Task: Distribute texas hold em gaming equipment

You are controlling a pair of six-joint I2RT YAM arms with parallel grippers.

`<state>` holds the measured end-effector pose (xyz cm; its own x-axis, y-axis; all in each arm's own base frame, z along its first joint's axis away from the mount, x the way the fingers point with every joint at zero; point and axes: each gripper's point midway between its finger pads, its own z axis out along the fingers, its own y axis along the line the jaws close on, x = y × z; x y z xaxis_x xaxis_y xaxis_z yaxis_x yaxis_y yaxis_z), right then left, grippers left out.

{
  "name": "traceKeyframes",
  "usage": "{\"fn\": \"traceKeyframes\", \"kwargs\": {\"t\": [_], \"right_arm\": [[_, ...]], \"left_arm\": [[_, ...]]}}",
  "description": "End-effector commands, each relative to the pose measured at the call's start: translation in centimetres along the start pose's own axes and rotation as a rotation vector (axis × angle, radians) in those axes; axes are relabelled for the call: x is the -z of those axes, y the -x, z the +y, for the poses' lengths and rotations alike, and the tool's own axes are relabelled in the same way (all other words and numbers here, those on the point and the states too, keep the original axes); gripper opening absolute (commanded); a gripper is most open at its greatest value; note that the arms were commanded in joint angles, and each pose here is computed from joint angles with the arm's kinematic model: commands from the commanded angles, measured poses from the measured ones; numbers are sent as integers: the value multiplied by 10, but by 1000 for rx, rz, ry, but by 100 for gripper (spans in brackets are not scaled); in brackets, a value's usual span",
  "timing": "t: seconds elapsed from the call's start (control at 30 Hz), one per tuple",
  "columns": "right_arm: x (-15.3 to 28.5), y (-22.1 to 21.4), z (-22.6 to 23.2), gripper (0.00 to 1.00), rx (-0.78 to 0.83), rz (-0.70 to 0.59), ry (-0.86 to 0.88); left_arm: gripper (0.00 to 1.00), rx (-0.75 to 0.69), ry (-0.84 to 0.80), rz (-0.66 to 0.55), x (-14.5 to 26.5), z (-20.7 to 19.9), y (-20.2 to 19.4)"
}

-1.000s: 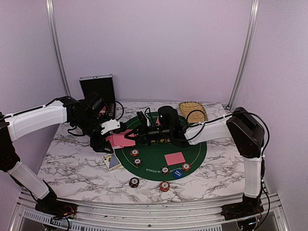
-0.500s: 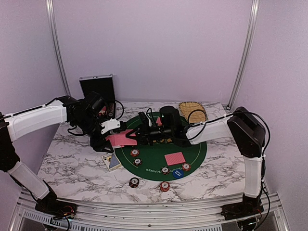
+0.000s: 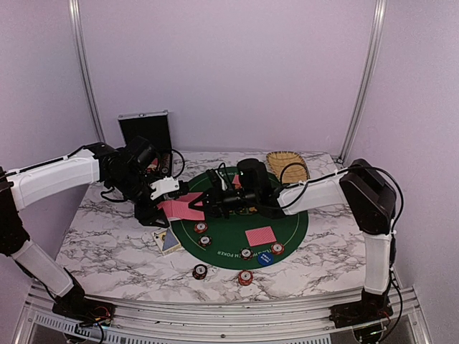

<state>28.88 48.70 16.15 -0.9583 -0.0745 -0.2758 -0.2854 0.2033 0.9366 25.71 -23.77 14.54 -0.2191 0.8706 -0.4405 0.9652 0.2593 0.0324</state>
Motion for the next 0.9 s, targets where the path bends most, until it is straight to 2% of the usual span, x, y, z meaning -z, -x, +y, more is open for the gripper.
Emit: {"fn": "traceKeyframes", "kwargs": {"t": [0.0, 0.23, 0.6, 0.87], "right_arm": [[13, 6, 22, 10, 52, -16, 0], [24, 12, 29, 0, 64, -32, -5], [40, 24, 24, 0, 58, -55, -22], [81, 69, 1, 0, 56, -151, -78]], "left_arm": [[2, -15, 6, -32, 8, 1, 9], [2, -15, 6, -32, 8, 0, 9], [2, -12, 6, -30, 7, 0, 8], [1, -13, 8, -30, 8, 0, 7]]}}
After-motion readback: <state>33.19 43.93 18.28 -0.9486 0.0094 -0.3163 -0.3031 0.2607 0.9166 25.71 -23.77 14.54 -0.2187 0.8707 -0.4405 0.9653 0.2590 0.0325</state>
